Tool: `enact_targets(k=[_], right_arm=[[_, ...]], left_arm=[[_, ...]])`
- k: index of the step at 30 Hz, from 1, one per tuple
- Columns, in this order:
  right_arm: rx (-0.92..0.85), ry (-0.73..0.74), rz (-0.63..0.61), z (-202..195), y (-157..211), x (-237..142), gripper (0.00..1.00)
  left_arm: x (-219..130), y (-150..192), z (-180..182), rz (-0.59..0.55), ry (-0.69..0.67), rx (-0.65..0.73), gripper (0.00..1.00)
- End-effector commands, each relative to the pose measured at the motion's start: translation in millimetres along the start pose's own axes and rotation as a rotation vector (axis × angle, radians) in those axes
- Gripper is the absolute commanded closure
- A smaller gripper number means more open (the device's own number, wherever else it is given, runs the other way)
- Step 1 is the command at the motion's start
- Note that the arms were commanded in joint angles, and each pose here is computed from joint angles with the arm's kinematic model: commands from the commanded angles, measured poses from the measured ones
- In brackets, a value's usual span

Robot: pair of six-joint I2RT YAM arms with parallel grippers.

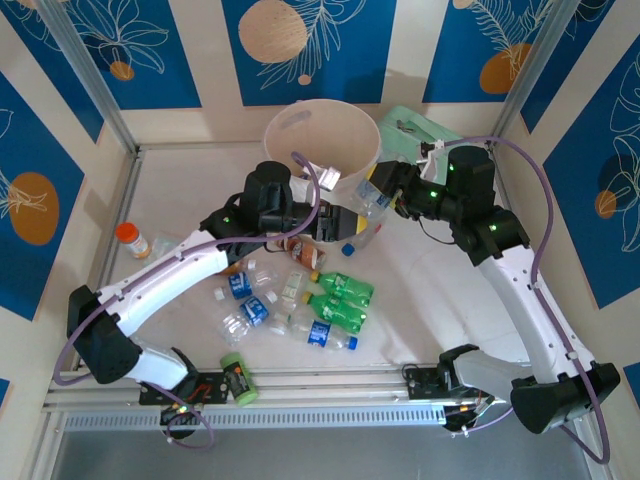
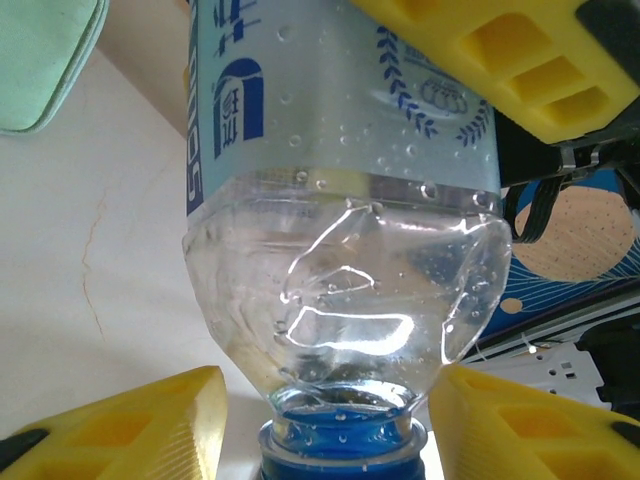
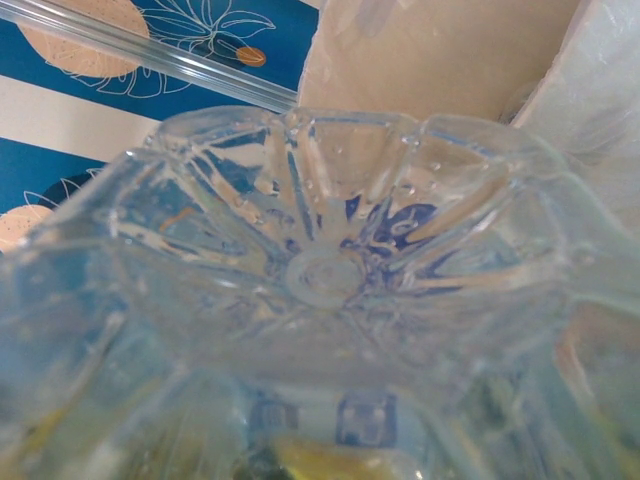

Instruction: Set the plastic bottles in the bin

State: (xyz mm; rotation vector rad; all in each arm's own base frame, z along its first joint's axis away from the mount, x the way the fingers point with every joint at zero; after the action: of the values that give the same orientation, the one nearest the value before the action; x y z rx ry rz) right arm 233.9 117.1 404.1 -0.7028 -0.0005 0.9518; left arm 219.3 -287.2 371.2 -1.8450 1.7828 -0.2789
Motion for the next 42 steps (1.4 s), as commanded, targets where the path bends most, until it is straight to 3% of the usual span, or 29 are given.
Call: enact_targets(k=[1,18,25,29,34,42], right_arm=[[-0.021,-0.005,-0.02,9.9,-4.9,-5.8,0.42],[-0.013,0.028,-0.012,8.3,-5.4,-4.4,0.4],[-0.016,0.077,-0.027,8.8,-8.6,-10.6,0.16],[-0.024,0.129,-0.051,9.9,-12.7,-21.6,0.08],[-0.019,0.263,-0.095,2.6,-16.3,-43.7,0.07],[0.024,0.334,-0.121,-20.5,-5.8,-66.8,0.08]], left_arm=[[-0.9,-2.0,-14.0,0.011,0.035,0.051,0.48],[-10.4,-5.1,-19.3,-0.058,-0.008,0.108,0.71],[-13.6,-6.5,-22.3,-0.083,-0.006,0.123,0.74],[-16.2,-7.7,-24.3,-0.094,-0.01,0.127,0.74],[-25.2,-15.3,-28.5,-0.147,-0.019,0.13,0.75],[-48.1,-38.4,-37.2,-0.286,-0.081,0.114,0.73]])
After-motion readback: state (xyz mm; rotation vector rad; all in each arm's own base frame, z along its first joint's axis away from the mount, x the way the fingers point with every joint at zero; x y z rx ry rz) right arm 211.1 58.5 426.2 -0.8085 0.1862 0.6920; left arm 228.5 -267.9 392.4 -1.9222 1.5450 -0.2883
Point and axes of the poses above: each hand's point on the last joint's axis, 136 mm out from that joint toward the fingers, its own x axis out along the fingers, its own z axis along the line the jaws close on, y = z × x, the point moved 10 cm from there along -x, back along the fingers, and after that the axes turned 12 degrees about -x, right-handed, at the moved point
